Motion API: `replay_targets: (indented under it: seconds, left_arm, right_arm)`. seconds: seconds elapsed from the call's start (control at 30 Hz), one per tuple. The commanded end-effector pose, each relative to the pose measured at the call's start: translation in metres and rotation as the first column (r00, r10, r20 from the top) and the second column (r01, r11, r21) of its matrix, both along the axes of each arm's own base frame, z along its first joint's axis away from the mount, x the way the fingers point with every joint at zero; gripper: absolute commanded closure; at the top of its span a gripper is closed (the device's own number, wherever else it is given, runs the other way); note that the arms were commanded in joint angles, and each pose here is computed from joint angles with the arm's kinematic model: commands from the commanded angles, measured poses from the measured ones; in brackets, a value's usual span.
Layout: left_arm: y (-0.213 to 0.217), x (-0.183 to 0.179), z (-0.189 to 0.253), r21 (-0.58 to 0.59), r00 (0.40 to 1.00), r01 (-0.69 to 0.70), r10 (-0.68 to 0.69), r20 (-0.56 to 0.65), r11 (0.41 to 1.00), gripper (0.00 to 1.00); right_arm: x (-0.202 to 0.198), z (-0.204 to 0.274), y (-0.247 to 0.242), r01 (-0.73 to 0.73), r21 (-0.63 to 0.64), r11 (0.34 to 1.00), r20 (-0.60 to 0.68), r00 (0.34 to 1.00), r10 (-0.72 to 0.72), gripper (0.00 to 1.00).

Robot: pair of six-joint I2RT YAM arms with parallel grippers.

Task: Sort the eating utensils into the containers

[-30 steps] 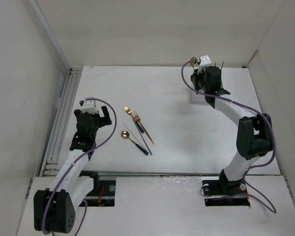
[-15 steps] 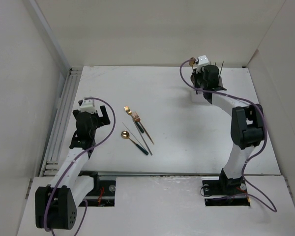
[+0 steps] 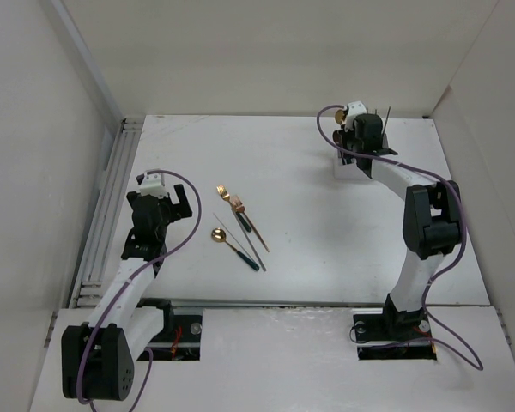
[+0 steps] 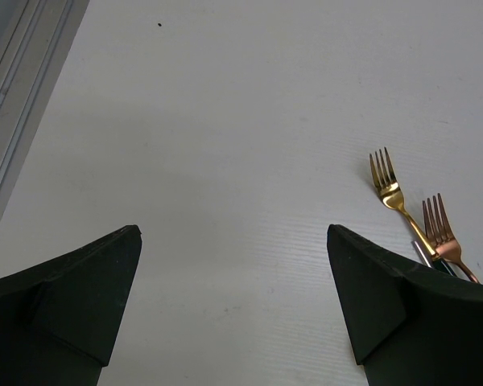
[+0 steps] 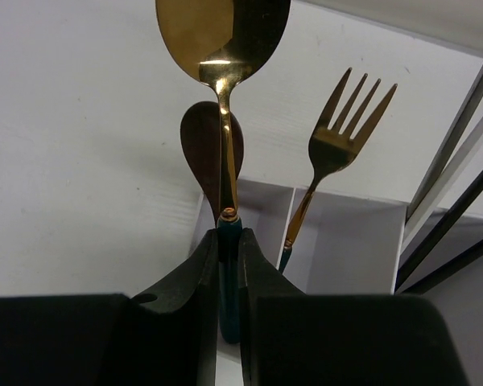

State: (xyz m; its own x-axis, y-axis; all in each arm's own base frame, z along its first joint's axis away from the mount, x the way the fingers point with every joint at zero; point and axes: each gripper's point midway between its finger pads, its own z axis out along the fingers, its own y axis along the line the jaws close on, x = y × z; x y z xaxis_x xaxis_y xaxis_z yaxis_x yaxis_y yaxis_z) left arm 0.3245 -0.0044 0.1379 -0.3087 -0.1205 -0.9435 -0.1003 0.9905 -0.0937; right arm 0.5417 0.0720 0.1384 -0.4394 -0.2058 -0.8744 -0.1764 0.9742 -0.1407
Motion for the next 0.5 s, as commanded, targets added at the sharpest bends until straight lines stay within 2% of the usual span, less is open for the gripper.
replay_targets:
  seconds: [0.0,0.03,0.17,0.2,0.27,0.33,0.47]
  left_arm:
    - [0.001,0.011,0.029,-0.009,0.996,-0.006,0.006,0.09,1.0,0.0]
    - [0.001,0.011,0.029,-0.009,0.996,-0.006,0.006,0.09,1.0,0.0]
    - [0.001,0.011,0.032,-0.009,0.995,-0.005,0.006,0.099,1.0,0.0]
    - [0.001,0.011,0.032,-0.009,0.995,-0.005,0.006,0.099,1.0,0.0]
    - [0.001,0.009,0.031,-0.009,0.995,-0.005,0.006,0.099,1.0,0.0]
    - [0.001,0.008,0.029,-0.009,0.996,-0.006,0.006,0.09,1.0,0.0]
    - [0.001,0.007,0.032,-0.009,0.995,-0.005,0.006,0.1,1.0,0.0]
  right_arm:
    - [0.002,0.012,-0.005,0.027,0.005,1.0,0.013,1.0,-0.027,0.99]
    - [0.0,0.01,-0.005,0.027,0.003,1.0,0.002,1.0,-0.027,0.99]
    - [0.001,0.012,-0.007,0.035,-0.002,0.999,0.001,0.999,-0.035,0.82]
    - [0.0,0.01,-0.007,0.035,-0.003,0.999,-0.008,0.999,-0.035,0.73]
    - [-0.001,0.015,-0.005,0.027,0.002,1.0,0.001,1.0,-0.027,0.71]
    - [-0.003,0.019,-0.004,0.015,-0.001,1.0,0.004,1.0,-0.015,0.61]
    - [-0.007,0.035,-0.005,0.01,-0.004,1.0,0.033,0.999,-0.01,0.55]
